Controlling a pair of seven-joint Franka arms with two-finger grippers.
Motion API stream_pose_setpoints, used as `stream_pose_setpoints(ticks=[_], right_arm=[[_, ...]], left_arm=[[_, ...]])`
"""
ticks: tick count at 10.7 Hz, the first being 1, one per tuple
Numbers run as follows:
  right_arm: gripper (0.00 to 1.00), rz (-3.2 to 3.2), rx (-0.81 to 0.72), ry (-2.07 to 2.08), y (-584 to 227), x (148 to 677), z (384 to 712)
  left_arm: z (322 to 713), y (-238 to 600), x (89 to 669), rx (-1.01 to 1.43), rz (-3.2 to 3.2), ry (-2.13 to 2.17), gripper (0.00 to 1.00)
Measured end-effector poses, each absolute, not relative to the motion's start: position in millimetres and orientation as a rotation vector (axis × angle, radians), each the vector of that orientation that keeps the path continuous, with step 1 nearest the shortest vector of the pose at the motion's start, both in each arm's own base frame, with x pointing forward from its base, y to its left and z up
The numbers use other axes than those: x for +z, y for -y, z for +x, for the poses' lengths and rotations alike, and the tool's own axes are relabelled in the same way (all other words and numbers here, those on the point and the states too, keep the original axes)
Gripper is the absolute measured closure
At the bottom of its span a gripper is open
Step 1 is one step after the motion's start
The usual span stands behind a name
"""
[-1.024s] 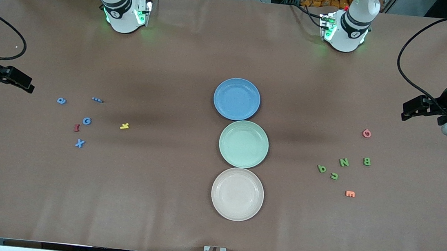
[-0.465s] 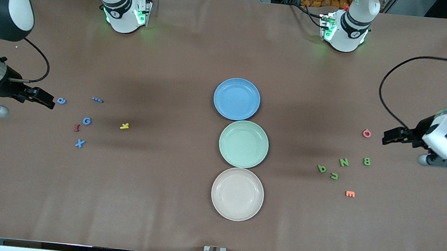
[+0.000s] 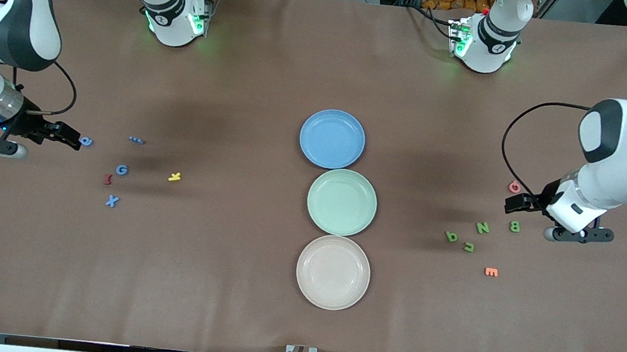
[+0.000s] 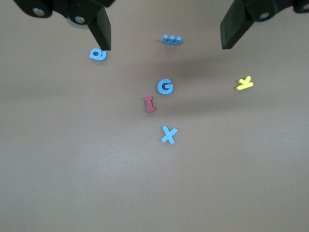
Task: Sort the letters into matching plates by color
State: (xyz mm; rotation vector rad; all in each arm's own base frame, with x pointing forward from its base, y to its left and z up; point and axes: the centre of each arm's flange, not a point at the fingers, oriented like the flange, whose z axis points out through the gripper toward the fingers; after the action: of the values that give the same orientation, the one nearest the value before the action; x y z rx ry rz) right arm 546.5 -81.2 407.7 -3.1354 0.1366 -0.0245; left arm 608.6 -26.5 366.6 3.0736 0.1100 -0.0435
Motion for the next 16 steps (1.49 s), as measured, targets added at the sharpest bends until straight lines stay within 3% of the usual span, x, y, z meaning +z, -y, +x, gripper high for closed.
stream_pose_setpoints(ticks=[3, 6, 9, 16], right_arm=[[0.00, -3.133, -0.056, -0.243, 115.2, 358.0, 518.2], [0.00, -3.132, -0.090, -0.325, 137.3, 324.9, 493.8], [0.00, -3.122, -0.071, -0.414, 159.4, 300.8, 471.7], [0.00, -3.102, -0.019, -0.537, 182.4, 239.1, 452.2]], left_arm=[[615.1, 30.8, 321.3, -0.034, 3.121, -0.057, 0.00], [623.3, 31.5, 273.4, -0.006, 3.107, -0.073, 0.10], [621.6, 33.3, 236.8, 0.035, 3.108, -0.084, 0.11], [605.6, 46.0, 205.0, 0.022, 3.167, -0.219, 0.19]])
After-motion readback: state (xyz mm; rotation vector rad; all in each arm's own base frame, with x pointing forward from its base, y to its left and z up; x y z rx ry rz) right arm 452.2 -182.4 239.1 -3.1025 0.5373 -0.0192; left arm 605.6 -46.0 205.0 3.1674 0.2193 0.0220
